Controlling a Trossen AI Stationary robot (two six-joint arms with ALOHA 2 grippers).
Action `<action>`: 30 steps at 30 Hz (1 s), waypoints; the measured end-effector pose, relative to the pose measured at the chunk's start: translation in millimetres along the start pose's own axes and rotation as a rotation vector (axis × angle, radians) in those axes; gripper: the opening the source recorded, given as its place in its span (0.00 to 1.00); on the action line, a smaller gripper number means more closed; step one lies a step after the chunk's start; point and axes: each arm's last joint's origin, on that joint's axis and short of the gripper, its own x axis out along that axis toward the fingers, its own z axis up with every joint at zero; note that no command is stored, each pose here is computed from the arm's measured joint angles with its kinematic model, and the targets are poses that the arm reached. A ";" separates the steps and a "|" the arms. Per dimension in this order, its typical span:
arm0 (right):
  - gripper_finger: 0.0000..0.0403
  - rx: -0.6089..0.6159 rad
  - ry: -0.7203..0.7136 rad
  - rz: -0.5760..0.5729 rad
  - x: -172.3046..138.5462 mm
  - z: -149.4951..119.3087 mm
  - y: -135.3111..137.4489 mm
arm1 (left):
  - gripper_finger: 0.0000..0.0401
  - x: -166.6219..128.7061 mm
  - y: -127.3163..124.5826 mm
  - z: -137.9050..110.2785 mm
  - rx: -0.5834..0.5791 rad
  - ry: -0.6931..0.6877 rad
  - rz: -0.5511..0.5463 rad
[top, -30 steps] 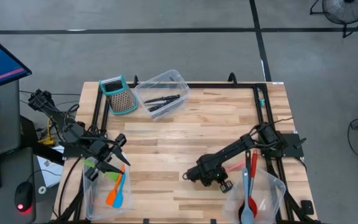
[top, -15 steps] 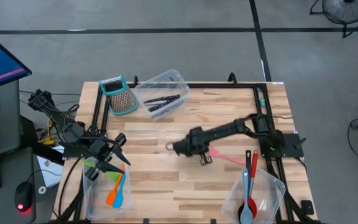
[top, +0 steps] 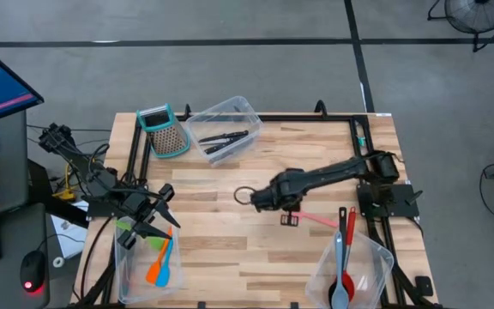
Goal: Pick & Place Kitchen Items
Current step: Put the pink spatula into the bottom left transparent bin
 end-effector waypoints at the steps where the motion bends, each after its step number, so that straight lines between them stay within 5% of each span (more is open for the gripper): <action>1: 0.26 0.021 0.003 -0.001 2.1 -3.8 3.0 | 0.33 0.0 0.1 0.0 0.000 0.000 0.000; 9: 0.72 0.025 0.033 0.082 48.6 -19.4 26.1 | 0.33 0.0 0.0 0.0 0.000 0.000 0.000; 14: 0.84 0.038 0.009 0.150 77.3 -20.8 27.9 | 0.33 0.1 0.0 -0.1 0.000 0.001 0.000; 23: 0.79 0.006 0.010 0.192 97.8 -24.0 16.3 | 0.33 0.1 0.0 -0.1 0.000 0.000 0.000; 30: 0.47 0.013 -0.018 0.242 104.7 -21.3 10.4 | 0.33 0.0 0.0 0.0 0.000 0.000 0.000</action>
